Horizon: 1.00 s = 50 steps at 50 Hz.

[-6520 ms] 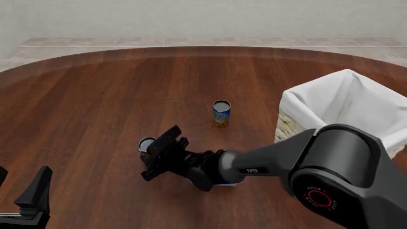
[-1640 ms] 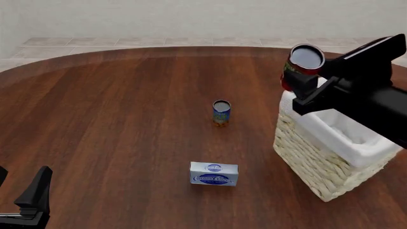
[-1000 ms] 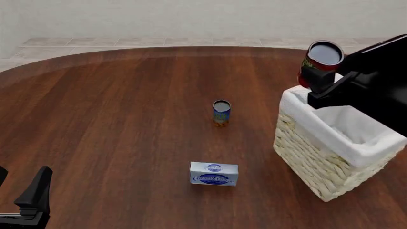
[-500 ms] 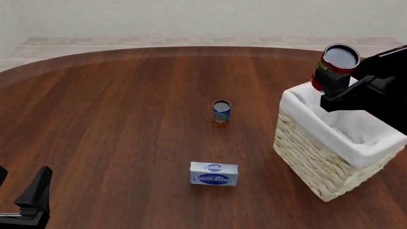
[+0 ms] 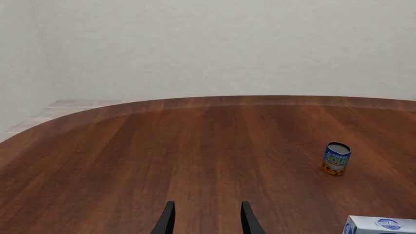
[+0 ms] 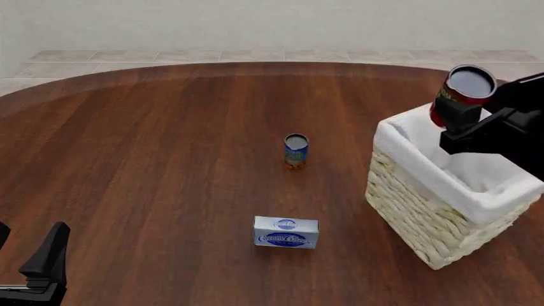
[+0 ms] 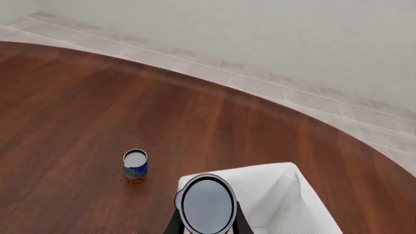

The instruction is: Pick up the tomato sauce, and put it in the basket.

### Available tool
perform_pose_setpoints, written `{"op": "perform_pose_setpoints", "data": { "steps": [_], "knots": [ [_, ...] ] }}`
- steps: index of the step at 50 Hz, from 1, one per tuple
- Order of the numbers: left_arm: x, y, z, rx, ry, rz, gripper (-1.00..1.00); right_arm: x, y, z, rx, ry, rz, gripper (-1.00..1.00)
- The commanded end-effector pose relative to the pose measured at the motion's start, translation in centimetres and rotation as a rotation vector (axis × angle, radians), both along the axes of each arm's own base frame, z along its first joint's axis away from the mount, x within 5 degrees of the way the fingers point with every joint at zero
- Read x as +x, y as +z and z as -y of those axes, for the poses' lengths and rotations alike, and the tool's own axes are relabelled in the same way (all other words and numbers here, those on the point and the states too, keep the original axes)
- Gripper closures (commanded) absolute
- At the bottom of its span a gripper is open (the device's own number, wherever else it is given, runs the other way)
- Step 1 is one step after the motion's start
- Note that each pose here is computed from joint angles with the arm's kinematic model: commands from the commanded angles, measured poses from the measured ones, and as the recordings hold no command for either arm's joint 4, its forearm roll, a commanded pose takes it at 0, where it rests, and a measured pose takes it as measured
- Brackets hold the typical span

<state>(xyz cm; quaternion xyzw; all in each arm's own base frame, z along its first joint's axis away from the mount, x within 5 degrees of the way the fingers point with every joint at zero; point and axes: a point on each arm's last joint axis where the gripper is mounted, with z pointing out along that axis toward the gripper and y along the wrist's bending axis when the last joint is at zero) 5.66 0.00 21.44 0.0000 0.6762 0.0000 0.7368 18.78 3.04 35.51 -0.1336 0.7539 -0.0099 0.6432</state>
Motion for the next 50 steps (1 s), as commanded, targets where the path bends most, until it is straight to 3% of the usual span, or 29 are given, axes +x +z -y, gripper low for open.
{"op": "perform_pose_setpoints", "data": {
  "steps": [1,50],
  "knots": [
    [0.0,0.0,0.0,0.000,0.000,0.000,-1.00,0.2,-0.2,0.3,0.031,-0.021,-0.001,1.00],
    [0.0,0.0,0.0,0.000,0.000,0.000,-1.00,2.8,-2.5,2.2,0.085,-0.139,-0.016,1.00]
  ]
}}
